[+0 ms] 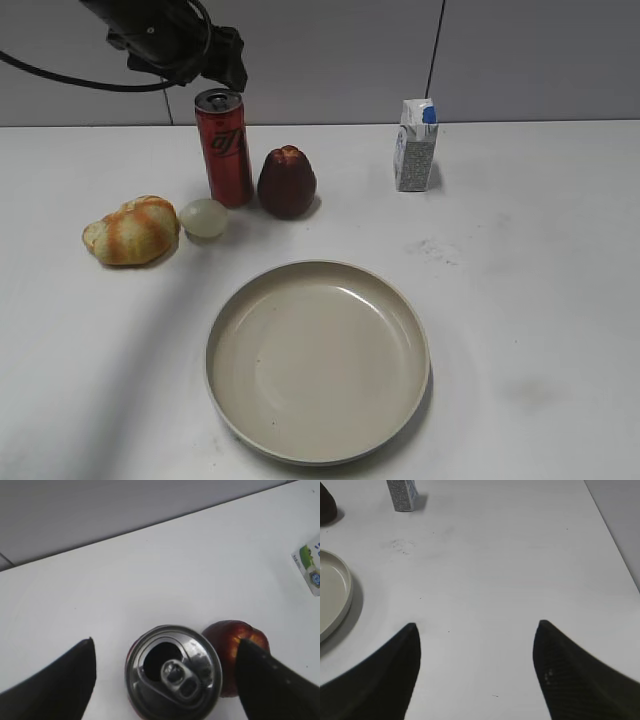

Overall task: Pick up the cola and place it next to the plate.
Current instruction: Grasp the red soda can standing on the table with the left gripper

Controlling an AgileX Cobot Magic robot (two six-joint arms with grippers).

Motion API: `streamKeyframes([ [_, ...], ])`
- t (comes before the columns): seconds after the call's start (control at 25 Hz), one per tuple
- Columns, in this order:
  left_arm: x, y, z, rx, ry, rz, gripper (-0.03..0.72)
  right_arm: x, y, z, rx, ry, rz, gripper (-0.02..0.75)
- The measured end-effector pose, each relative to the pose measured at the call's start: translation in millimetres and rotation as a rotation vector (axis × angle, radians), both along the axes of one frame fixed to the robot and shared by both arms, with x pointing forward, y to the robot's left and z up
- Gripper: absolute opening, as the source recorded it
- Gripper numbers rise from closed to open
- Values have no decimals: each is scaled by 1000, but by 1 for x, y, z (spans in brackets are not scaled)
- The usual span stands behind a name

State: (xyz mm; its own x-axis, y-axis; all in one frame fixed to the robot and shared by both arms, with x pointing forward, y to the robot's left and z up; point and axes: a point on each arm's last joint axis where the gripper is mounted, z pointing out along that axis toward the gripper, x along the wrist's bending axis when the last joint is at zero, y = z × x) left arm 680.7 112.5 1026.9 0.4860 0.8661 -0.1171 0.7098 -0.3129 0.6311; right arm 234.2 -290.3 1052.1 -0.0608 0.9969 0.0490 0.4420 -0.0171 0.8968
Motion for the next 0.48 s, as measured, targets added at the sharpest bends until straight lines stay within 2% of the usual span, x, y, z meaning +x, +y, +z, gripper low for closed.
streamKeyframes([
  [0.48,7,-2,-24,11,36,4,665,0,0,0,0,0,0,534],
])
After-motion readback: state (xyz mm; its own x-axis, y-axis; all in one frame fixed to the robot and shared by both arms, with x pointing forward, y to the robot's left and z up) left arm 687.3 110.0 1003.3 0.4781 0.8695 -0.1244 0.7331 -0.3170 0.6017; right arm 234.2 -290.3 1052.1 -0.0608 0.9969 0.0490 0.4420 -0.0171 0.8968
